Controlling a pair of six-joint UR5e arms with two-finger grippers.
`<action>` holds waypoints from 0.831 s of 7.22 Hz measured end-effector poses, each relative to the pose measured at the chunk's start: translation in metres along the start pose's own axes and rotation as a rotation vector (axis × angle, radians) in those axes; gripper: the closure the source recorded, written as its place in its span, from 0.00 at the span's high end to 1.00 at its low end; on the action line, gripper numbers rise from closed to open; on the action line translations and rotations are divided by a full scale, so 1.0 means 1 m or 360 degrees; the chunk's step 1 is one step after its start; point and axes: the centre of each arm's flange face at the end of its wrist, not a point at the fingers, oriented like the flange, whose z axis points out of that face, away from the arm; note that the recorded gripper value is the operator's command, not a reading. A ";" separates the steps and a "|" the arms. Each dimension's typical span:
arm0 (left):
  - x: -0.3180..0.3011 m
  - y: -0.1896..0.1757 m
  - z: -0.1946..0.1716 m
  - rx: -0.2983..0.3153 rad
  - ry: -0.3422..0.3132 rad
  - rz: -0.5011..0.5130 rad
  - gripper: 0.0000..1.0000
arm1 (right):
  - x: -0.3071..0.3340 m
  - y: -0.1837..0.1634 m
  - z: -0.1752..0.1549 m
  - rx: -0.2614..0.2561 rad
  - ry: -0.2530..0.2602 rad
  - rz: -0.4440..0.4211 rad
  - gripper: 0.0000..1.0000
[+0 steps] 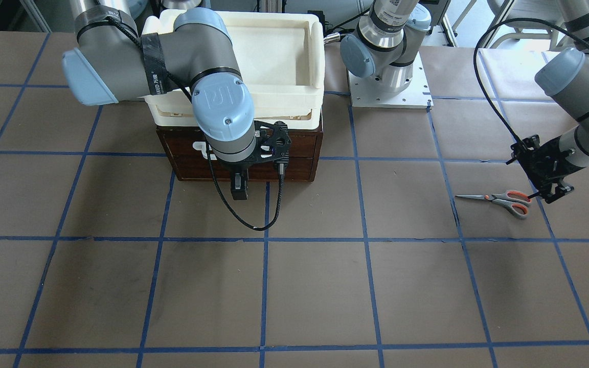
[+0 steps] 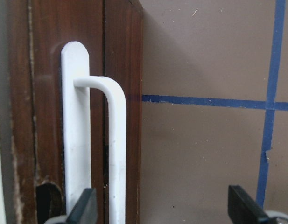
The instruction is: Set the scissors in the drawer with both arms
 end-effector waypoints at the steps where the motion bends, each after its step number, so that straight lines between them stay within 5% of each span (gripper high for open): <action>1: -0.001 0.000 0.017 -0.0032 -0.0062 0.0087 0.99 | 0.002 0.002 0.002 -0.0011 -0.0014 0.0006 0.99; 6: -0.007 0.004 0.064 0.0048 -0.0072 0.0414 0.98 | 0.009 0.008 0.014 -0.0050 -0.0086 0.0017 1.00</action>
